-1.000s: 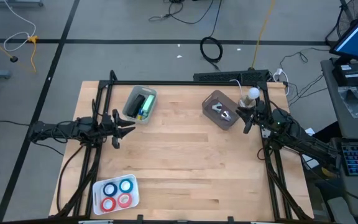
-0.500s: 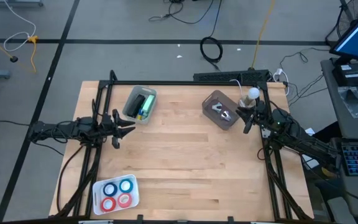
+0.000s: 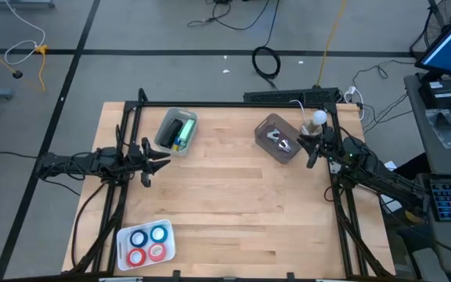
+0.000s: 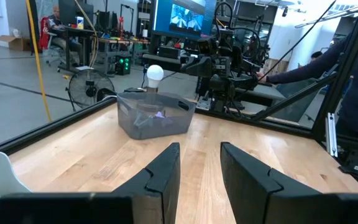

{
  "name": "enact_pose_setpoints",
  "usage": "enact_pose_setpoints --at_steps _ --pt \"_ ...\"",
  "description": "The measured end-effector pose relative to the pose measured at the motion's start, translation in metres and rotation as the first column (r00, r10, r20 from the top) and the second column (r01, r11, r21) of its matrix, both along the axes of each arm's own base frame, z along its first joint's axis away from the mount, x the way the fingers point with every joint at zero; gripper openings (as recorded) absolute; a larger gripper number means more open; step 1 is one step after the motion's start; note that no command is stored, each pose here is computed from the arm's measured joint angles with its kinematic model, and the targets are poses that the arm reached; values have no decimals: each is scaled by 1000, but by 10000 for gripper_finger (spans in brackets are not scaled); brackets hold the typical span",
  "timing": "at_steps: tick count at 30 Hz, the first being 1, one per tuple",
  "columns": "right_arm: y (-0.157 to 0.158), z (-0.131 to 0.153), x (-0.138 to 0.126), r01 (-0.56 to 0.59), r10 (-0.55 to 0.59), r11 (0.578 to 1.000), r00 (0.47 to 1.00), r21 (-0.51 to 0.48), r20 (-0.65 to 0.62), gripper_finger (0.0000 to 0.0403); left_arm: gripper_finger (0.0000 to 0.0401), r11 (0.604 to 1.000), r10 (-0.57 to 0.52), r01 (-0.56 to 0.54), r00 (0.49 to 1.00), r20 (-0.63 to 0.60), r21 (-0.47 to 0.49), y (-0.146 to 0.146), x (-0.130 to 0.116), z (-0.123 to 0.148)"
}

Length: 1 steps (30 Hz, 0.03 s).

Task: Pick and place Stapler, Stapler remover, tape
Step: Return to Home Position

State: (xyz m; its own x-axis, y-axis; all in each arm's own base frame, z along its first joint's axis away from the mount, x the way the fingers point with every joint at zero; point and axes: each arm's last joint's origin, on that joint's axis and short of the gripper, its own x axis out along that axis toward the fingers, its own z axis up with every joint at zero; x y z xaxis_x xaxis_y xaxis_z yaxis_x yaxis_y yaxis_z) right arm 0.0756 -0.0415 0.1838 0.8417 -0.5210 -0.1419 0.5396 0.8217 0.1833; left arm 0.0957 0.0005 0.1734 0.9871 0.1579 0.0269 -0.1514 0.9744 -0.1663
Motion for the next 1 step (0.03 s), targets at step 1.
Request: enact_pose_setpoints --at_steps 1 --pt "0 0 0 0 0 1000 1000 0 0 84 120 1000 0 0 1000 0 0 0 0 0"
